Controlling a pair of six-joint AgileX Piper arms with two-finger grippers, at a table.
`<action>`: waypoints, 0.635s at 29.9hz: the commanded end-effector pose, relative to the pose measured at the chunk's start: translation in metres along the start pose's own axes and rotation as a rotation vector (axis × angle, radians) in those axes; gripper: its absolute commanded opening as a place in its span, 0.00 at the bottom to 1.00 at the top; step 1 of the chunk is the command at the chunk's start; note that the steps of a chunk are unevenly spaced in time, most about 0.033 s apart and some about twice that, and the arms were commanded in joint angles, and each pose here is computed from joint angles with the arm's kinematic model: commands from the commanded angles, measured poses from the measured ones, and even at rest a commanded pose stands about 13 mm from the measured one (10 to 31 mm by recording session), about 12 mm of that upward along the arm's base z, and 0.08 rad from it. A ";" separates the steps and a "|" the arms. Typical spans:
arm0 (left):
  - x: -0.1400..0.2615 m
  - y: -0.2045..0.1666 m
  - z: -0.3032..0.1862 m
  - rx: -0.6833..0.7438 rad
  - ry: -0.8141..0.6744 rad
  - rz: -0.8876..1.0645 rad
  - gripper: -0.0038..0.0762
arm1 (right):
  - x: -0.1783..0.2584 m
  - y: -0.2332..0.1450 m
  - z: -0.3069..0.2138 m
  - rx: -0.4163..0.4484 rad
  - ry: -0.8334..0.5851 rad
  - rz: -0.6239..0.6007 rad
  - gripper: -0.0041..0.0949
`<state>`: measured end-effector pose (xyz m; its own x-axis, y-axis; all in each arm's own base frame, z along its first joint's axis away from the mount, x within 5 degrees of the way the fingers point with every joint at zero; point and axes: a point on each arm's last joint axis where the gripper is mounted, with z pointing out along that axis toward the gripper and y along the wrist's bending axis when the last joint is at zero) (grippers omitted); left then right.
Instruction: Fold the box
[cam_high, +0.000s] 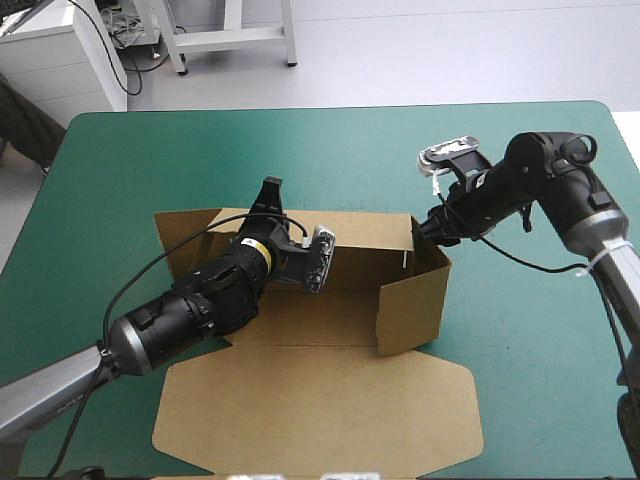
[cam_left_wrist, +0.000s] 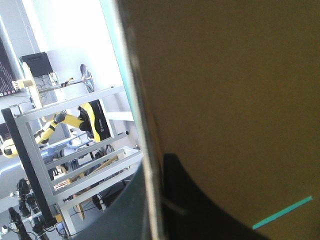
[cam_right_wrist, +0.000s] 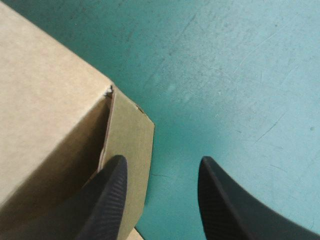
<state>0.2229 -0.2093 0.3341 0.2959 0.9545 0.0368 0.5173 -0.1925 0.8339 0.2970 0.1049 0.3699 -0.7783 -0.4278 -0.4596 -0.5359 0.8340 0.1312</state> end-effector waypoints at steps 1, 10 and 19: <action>-0.004 0.004 -0.007 -0.011 -0.035 -0.022 0.04 | 0.008 0.014 -0.033 -0.017 -0.073 -0.029 0.46; -0.004 0.004 -0.007 -0.011 -0.036 -0.022 0.04 | 0.046 0.027 -0.027 -0.067 -0.128 -0.024 0.46; -0.004 0.003 -0.007 0.002 -0.036 -0.034 0.04 | 0.079 0.039 -0.008 -0.119 -0.144 -0.015 0.43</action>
<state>0.2231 -0.2094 0.3339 0.2957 0.9545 0.0378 0.5173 -0.1932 0.8337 0.2226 0.0954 0.3336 -0.7695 -0.4172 -0.4835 -0.5643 0.7988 0.2088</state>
